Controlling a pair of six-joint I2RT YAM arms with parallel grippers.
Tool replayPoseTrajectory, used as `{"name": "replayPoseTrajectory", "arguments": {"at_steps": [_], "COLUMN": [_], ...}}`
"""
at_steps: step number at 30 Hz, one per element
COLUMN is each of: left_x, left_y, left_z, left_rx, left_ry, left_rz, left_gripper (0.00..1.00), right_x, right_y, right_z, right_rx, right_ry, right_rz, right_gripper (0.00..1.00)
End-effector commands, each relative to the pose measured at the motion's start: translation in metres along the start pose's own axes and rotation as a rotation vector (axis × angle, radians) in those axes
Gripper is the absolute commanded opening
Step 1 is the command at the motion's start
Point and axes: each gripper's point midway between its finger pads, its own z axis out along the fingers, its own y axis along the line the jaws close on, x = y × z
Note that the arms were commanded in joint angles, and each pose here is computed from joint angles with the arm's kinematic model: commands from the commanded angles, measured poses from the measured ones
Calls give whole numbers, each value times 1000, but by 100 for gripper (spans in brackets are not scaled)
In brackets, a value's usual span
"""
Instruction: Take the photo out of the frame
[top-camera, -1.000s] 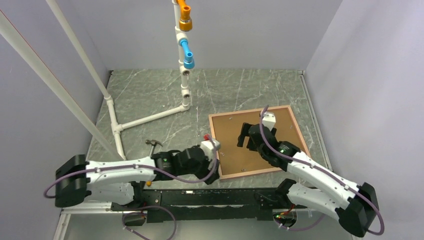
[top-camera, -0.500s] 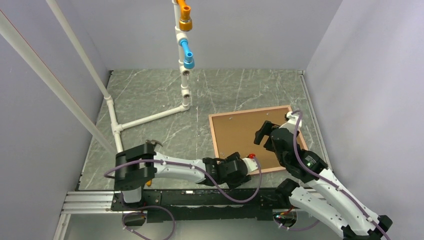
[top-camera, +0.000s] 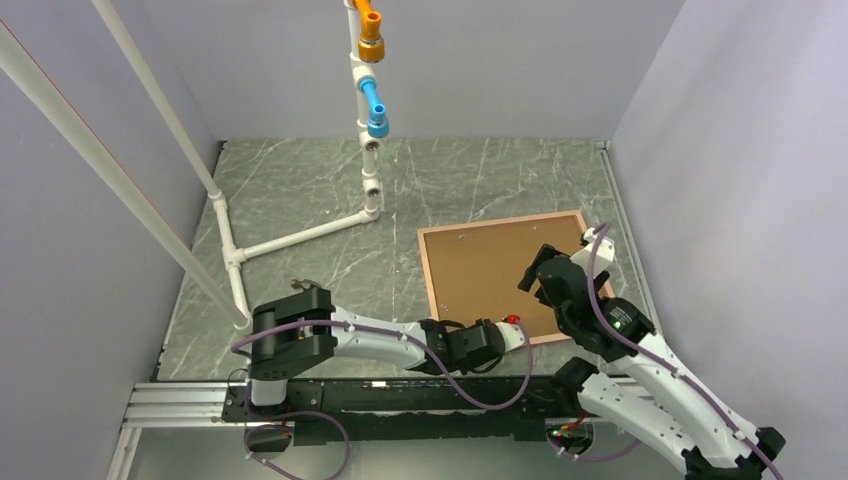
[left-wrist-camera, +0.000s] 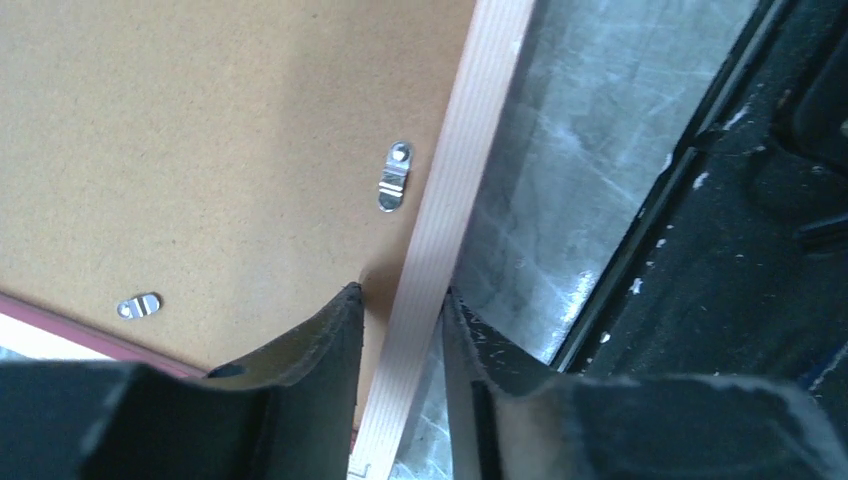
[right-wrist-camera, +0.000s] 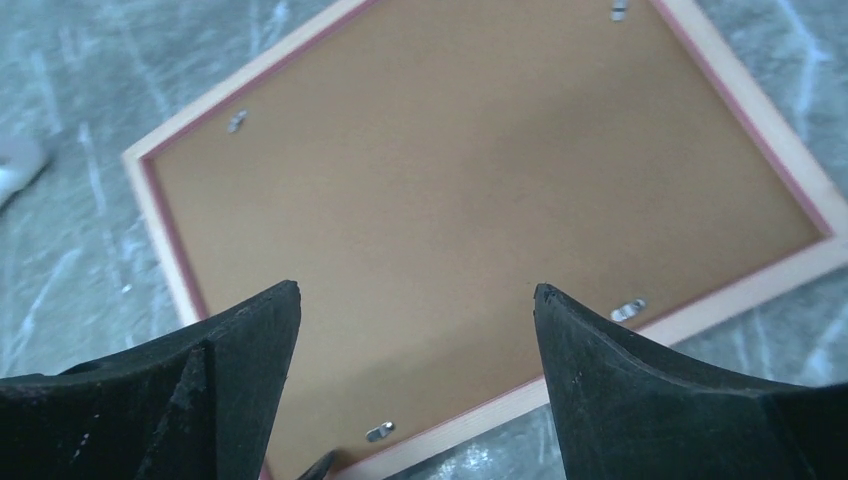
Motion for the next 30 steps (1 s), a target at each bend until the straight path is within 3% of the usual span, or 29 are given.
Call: {"name": "replayPoseTrajectory", "arguments": {"at_steps": [1, 4, 7, 15, 24, 30], "left_x": [14, 27, 36, 23, -36, -71], "left_y": [-7, -6, 1, 29, 64, 74], "left_z": [13, 17, 17, -6, -46, -67], "left_rx": [10, 1, -41, -132, -187, -131], "left_ry": [52, 94, 126, 130, 58, -1], "left_rz": [-4, -8, -23, -142, -274, -333], "left_gripper": [33, 24, 0, 0, 0, 0], "right_x": [-28, -40, -45, -30, -15, 13], "right_y": [-12, -11, -13, -25, -49, -26], "right_z": [-6, -4, 11, 64, 67, 63], "right_rx": [131, 158, 207, 137, 236, 52], "right_ry": [-71, -103, -93, 126, 203, 276], "right_rz": [34, 13, -29, 109, 182, 218], "right_gripper": [87, 87, 87, 90, 95, 97]}}
